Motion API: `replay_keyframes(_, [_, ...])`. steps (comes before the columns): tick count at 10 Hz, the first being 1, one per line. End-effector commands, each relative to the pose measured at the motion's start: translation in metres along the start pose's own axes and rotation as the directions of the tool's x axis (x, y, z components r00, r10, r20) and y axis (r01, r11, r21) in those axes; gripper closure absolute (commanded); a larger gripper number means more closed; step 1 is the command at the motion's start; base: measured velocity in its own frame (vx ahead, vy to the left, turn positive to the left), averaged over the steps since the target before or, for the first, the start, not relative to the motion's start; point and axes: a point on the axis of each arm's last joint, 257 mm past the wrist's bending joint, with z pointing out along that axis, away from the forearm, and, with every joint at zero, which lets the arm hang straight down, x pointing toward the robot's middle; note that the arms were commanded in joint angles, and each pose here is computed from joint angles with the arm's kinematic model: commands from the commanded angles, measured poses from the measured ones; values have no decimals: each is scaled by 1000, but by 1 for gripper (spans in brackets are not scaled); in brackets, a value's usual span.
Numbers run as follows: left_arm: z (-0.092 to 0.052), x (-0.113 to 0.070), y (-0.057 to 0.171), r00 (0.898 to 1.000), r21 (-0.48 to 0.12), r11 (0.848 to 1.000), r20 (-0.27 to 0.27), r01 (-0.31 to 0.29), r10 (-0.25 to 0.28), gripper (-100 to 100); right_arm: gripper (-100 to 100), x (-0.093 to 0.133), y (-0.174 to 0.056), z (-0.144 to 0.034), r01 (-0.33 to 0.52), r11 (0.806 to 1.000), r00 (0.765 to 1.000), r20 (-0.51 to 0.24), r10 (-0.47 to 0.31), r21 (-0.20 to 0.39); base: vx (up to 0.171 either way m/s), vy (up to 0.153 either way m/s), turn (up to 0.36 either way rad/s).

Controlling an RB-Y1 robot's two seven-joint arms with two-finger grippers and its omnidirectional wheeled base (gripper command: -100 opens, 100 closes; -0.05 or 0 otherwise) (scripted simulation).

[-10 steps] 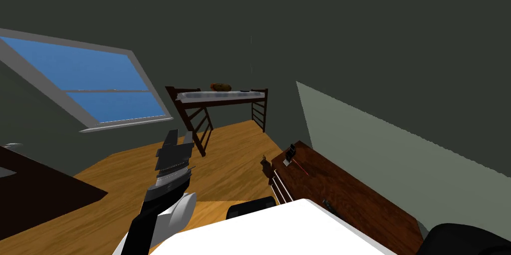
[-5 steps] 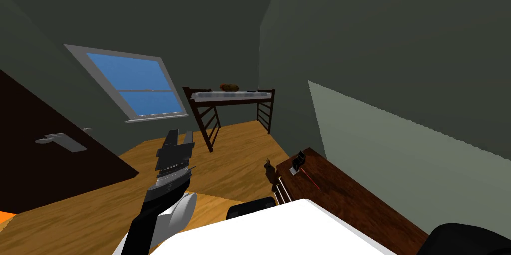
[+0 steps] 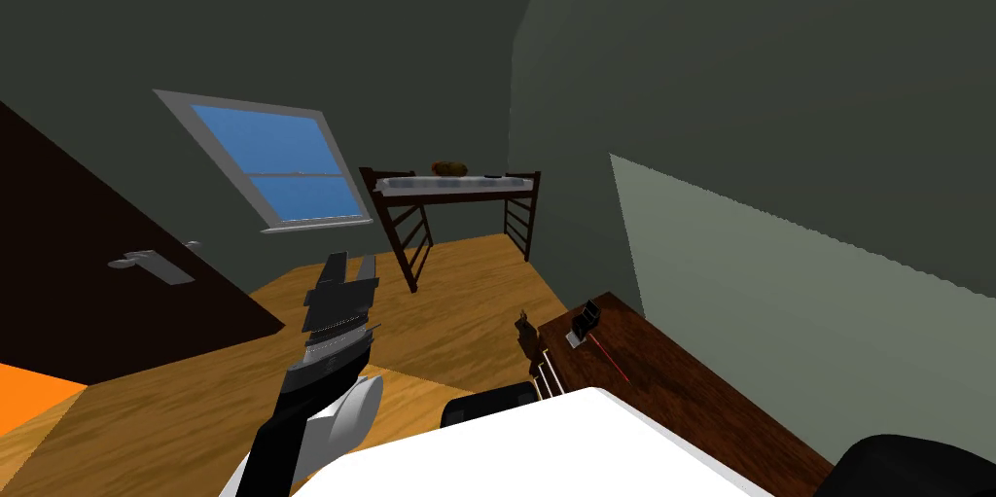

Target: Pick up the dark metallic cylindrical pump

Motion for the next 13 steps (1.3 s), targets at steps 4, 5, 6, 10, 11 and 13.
replay_keyframes(4, [0,0,0,1000,0,1000,0,0,0,0,100,-5,7,3,-3,1000,1000,-2,3,0,-27,-38,14])
replay_keyframes(5, [0,0,0,1000,0,1000,0,0,0,0,100,-5,8,3,-2,1000,1000,-1,2,-1,0,0,0])
replay_keyframes(6, [0,0,0,1000,0,1000,0,0,0,0,100,-5,7,3,-2,1000,1000,-2,2,1,0,0,0])
replay_keyframes(10, [0,0,0,1000,0,1000,0,0,0,0,100,6,-7,-2,5,1000,1000,1,-5,0,35,44,-34])
replay_keyframes(11, [0,0,0,1000,0,1000,0,0,0,0,100,10,-13,-4,9,1000,1000,2,-9,0,53,75,-23])
replay_keyframes(13, [0,0,0,1000,0,1000,0,0,0,0,0,9,-9,-5,8,1000,1000,1,-8,-3,13,18,-5])
